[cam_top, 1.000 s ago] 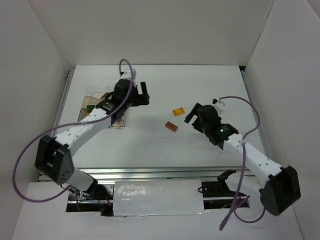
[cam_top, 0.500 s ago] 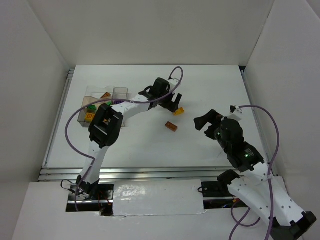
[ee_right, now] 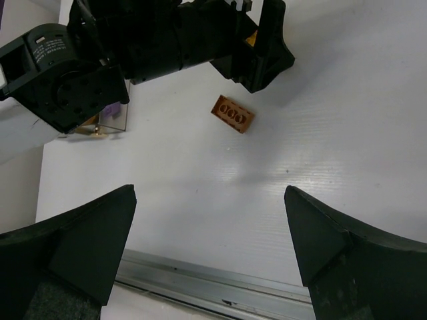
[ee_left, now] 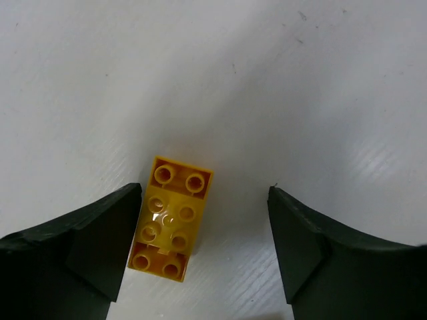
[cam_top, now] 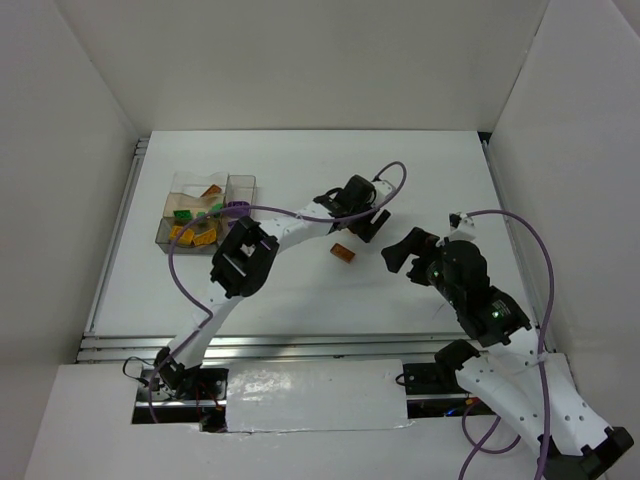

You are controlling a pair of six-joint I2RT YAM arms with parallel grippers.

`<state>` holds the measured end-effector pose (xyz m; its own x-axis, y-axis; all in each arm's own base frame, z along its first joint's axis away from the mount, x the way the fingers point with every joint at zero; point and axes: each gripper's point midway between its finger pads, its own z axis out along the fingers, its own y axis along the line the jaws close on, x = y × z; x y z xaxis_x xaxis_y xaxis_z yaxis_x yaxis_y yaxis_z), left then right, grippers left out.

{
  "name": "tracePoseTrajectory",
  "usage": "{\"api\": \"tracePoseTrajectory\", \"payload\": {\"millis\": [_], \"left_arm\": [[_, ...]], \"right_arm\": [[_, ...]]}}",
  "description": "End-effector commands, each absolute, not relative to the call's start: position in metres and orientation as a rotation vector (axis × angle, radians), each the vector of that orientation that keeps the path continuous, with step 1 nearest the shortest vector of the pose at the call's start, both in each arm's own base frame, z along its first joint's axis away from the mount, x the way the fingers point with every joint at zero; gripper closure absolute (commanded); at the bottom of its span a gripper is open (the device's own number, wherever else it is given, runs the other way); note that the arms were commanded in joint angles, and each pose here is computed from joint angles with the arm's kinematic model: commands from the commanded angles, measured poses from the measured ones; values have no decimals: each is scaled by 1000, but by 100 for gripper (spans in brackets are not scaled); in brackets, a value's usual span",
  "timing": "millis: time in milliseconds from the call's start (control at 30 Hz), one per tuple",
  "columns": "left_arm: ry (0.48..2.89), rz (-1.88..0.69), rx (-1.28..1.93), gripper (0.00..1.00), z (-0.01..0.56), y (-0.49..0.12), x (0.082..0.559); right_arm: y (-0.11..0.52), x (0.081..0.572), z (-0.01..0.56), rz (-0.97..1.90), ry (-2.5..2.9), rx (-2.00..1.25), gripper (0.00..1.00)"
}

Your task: Sort the legos into containers by color

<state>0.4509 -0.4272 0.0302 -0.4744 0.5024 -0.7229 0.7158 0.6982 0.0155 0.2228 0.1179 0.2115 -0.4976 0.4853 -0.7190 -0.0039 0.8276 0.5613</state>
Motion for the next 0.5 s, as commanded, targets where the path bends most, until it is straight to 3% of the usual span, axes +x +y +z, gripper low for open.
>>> {"api": "tracePoseTrajectory", "payload": {"millis": [0, 67, 233, 267, 333, 467], "left_arm": [[2226, -262, 901, 16, 21, -401, 453], [2248, -237, 894, 21, 18, -394, 450], [2211, -217, 836, 57, 31, -386, 454], [2212, -221, 796, 78, 34, -383, 459], [2192, -256, 735, 100, 50, -381, 469], [2087, -332, 504, 100, 102, -365, 495]], "right_arm": [[120, 222, 220, 638, 1997, 313, 0], [124, 222, 223, 658, 1992, 297, 0], [128, 225, 222, 675, 1990, 283, 0], [129, 225, 222, 680, 1991, 283, 0], [130, 226, 220, 682, 1994, 282, 0], [131, 225, 218, 689, 1990, 280, 0]]}}
